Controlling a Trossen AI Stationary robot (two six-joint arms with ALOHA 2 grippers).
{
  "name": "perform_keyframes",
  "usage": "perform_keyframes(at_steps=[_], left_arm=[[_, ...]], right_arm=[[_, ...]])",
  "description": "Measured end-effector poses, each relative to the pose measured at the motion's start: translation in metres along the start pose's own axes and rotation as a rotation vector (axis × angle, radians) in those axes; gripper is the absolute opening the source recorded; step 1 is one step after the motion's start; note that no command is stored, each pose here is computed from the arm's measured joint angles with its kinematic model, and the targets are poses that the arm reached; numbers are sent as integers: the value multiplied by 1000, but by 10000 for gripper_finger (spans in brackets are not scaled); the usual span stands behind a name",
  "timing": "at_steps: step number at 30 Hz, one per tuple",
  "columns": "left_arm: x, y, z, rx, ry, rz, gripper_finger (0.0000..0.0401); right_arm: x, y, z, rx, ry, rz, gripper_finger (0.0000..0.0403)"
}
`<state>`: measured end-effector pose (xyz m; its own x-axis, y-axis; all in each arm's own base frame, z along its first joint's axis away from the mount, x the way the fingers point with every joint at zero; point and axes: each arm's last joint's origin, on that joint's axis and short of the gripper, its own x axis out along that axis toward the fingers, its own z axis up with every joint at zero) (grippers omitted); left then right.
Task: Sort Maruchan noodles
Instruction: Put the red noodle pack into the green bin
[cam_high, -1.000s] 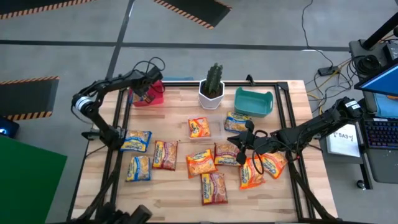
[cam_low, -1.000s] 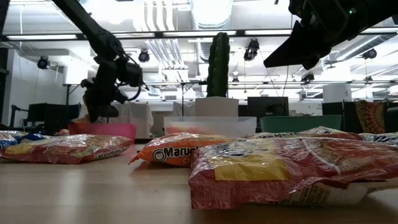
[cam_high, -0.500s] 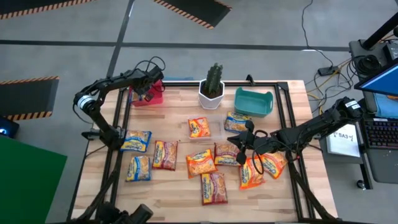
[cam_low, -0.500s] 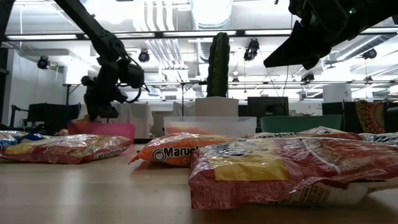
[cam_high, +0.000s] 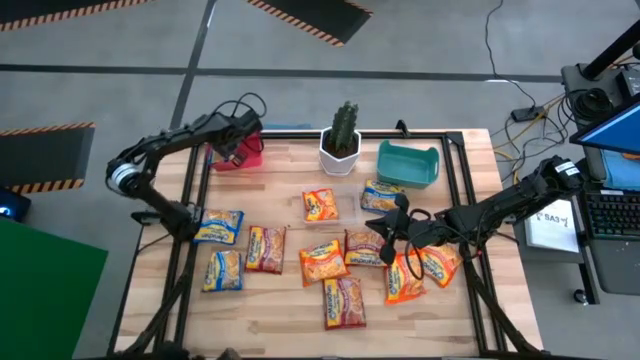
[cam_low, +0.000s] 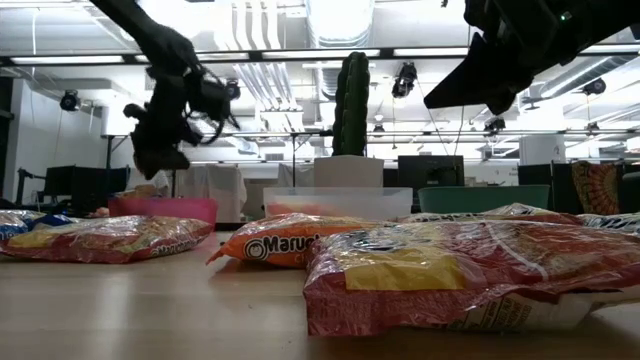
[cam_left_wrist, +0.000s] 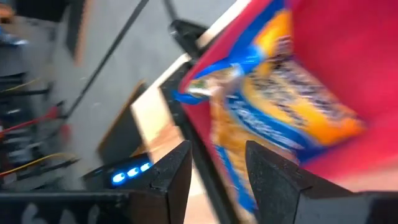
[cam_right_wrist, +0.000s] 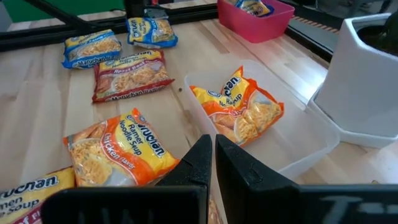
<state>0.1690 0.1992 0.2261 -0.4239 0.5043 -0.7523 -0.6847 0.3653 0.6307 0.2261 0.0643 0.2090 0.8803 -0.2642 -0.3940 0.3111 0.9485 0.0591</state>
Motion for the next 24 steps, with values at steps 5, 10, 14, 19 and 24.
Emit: perform_keyframes(at_steps=[5, 10, 14, 19, 24], left_arm=[[-45, -9, -15, -14, -168, -189, 135], [-90, -27, -35, 79, -417, -397, 135], [-118, -48, -60, 240, -599, -619, 135], [-139, -79, -100, 445, -813, -872, 135], [-146, -104, -136, 542, -952, -1027, 135]], right_arm=[[0, 0, 0, 92, 4, -2, 13], [2, -2, -9, 246, 47, -25, 13], [6, -4, -25, 369, 138, -91, 13], [13, -6, -43, 505, 247, -165, 13], [16, -1, -50, 597, 359, -99, 13]])
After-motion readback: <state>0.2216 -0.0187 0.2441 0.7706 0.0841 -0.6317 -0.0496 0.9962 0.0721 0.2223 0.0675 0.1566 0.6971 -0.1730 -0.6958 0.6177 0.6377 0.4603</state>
